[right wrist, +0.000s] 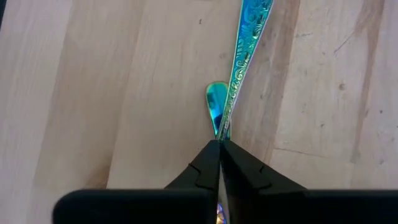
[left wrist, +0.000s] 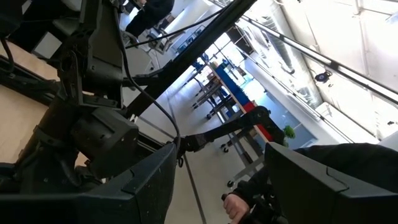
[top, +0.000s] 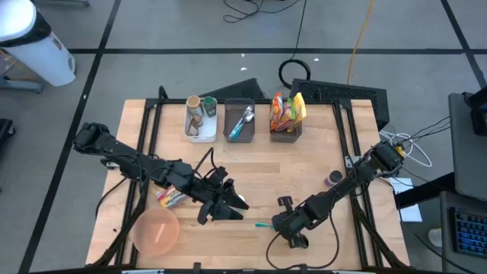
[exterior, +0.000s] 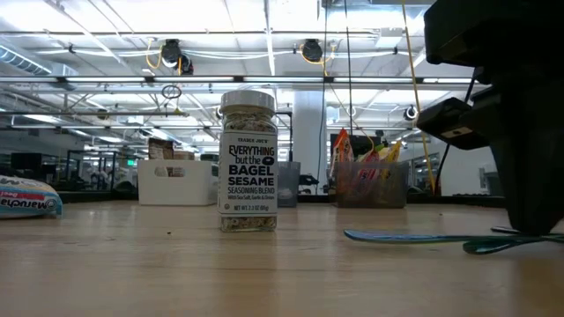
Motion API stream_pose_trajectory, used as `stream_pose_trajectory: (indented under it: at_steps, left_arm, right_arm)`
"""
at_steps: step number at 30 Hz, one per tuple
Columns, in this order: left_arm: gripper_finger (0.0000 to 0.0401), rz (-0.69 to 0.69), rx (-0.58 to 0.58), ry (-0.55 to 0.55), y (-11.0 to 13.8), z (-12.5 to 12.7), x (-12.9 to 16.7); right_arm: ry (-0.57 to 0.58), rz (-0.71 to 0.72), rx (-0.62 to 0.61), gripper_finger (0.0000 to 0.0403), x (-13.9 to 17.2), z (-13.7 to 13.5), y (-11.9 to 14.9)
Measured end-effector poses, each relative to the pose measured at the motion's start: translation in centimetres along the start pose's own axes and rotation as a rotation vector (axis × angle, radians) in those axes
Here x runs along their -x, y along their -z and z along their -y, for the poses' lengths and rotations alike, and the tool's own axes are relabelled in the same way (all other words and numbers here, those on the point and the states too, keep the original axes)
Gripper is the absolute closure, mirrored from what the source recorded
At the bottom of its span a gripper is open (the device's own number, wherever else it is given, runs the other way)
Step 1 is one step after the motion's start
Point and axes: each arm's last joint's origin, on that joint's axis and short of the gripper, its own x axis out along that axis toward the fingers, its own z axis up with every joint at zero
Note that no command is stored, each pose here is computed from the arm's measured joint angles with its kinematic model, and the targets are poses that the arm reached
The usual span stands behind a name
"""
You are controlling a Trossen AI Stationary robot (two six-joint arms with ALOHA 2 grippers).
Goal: Pick & Place Food Item
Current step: Put the left violet spoon into the left black bin
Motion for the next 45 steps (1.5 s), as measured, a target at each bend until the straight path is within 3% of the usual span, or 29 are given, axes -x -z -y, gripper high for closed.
stream_pose_trajectory:
  at_steps: [5, 26, 38, 45]
  left_arm:
    - [0.0146, -0.001, 0.000, -0.001, 0.0, 0.0, 0.0]
    - [0.0146, -0.005, -0.003, -0.005, 0.0, -0.1, 0.0]
    - [0.0146, -0.007, -0.003, -0.007, 0.1, -0.1, 0.0]
    - [0.0146, -0.014, -0.002, -0.015, 0.1, -0.1, 0.0]
  right_arm:
    - [0.002, 0.001, -0.002, 0.0396, 0.0, 0.2, -0.1]
    - [-0.008, 0.025, -0.003, 0.0293, 0.0, -0.1, -0.3]
    - [0.026, 0.000, -0.040, 0.0309, -1.3, -0.2, 0.2]
    - [0.035, 0.000, -0.042, 0.0342, -1.3, -0.2, 0.2]
